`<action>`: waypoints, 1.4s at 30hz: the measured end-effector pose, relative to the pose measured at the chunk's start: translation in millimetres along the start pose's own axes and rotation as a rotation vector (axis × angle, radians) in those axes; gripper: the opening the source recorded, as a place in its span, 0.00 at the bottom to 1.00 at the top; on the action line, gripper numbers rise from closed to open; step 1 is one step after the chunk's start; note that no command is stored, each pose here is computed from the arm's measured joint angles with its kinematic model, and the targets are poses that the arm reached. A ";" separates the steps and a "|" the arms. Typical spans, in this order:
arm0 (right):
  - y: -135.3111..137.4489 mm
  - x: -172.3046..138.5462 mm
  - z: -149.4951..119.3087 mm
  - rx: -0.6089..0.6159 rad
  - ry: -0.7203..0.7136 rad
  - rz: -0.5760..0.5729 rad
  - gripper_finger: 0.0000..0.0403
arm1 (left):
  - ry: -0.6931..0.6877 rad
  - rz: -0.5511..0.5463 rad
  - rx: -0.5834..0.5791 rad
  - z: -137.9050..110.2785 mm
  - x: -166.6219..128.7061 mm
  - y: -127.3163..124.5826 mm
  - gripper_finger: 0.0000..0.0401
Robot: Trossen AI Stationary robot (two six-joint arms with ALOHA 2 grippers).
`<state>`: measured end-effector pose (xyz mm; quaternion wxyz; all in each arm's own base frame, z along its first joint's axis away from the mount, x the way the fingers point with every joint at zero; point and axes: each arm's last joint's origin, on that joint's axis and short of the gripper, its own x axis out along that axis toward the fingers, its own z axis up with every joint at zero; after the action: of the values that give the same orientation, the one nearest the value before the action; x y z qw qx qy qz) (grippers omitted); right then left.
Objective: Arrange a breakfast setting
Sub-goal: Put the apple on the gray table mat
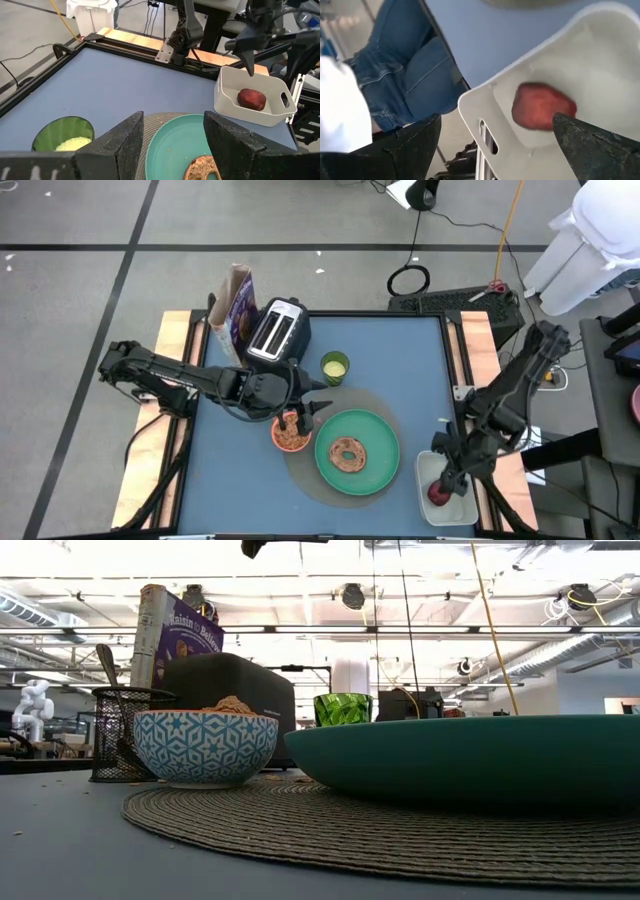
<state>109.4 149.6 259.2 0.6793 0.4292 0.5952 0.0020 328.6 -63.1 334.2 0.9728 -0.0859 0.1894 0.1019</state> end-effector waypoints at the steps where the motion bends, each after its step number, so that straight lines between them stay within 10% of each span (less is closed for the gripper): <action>1: 0.2 2.3 -1.3 0.032 0.004 -0.011 0.93 | 0.000 0.000 0.000 0.0 0.0 0.0 0.53; 42: -1.8 60.7 -9.7 0.073 0.022 -0.280 0.93 | 0.035 0.010 0.033 -3.7 0.1 1.0 0.53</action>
<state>118.4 185.3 209.9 0.6504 0.3663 0.6564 -0.1095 327.2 -63.0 330.6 0.9700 -0.0708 0.2087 0.1023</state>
